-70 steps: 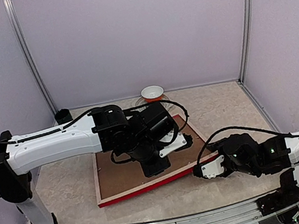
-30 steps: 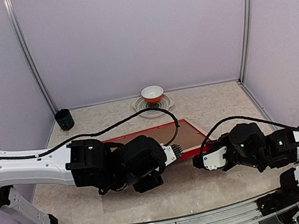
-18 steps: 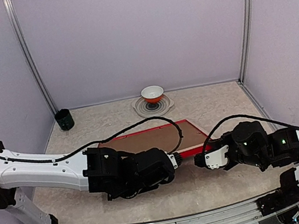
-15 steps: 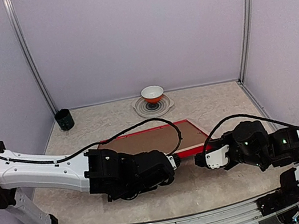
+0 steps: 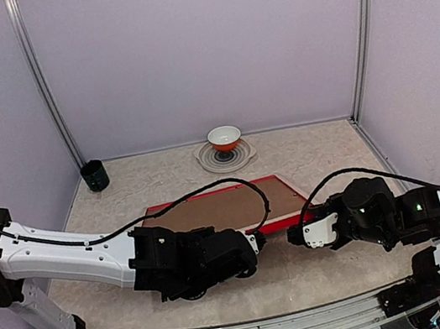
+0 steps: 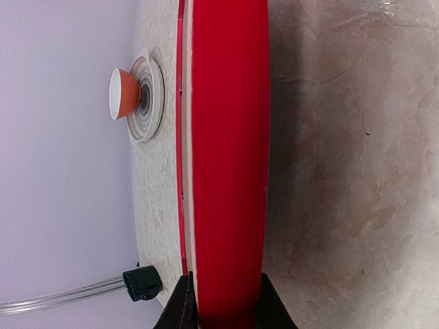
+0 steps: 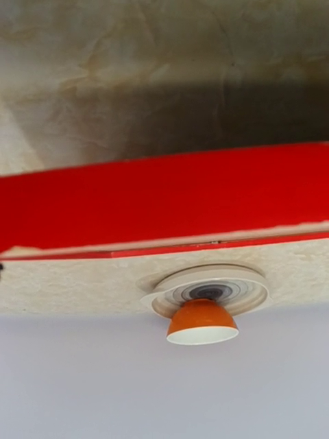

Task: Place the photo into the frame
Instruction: Pass from the right arm to the left, then turn over the photo frame.

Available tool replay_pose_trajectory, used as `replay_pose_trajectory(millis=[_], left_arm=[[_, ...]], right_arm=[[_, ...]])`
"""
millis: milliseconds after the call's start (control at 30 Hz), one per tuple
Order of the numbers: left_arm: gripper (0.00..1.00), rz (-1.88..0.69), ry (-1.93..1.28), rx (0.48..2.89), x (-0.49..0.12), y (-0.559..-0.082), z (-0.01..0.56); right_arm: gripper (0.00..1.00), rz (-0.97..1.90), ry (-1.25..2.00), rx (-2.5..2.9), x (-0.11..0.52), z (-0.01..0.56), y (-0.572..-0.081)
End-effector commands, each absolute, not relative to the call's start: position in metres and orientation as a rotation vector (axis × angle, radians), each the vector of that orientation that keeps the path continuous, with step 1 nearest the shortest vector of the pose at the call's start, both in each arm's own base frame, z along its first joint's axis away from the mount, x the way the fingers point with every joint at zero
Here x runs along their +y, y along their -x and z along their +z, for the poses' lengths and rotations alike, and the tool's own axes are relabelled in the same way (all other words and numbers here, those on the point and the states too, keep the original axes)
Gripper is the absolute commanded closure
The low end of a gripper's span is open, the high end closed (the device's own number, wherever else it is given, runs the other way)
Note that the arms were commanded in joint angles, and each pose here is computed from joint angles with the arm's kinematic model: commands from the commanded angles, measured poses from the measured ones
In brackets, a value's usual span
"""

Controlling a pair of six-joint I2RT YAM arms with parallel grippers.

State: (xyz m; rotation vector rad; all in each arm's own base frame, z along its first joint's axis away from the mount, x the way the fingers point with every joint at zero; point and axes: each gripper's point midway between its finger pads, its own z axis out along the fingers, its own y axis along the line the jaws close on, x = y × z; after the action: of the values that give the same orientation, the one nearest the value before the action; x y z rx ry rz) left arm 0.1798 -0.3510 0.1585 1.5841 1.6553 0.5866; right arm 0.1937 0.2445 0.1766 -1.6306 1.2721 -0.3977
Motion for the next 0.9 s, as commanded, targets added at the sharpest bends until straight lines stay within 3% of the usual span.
replay_pose_trajectory(millis=[0, 133, 233, 333, 467, 533, 867], left_arm=[[0.89, 0.545, -1.532, 1.667, -0.353, -0.182, 0.159], [0.99, 0.506, -1.512, 1.662, -0.357, -0.183, 0.167], [1.0, 0.482, -1.501, 1.652, -0.361, -0.184, 0.177], [1.0, 0.443, -1.499, 1.647, -0.367, -0.182, 0.188], [1.0, 0.366, -1.508, 1.65, -0.377, -0.178, 0.201], [1.0, 0.32, -1.495, 1.651, -0.383, -0.178, 0.213], [1.0, 0.147, -1.421, 1.711, -0.412, -0.186, 0.26]], right_arm=[[0.78, -0.33, 1.417, 1.276, 0.249, 0.228, -0.202], [0.77, -0.329, 1.404, 1.271, 0.247, 0.232, -0.202], [0.7, -0.33, 1.388, 1.267, 0.245, 0.237, -0.202], [0.49, -0.329, 1.361, 1.266, 0.243, 0.245, -0.203], [0.1, -0.319, 1.312, 1.256, 0.239, 0.259, -0.202], [0.01, -0.303, 1.281, 1.255, 0.236, 0.271, -0.201], [0.01, -0.048, 0.907, 1.206, 0.197, 0.389, -0.182]])
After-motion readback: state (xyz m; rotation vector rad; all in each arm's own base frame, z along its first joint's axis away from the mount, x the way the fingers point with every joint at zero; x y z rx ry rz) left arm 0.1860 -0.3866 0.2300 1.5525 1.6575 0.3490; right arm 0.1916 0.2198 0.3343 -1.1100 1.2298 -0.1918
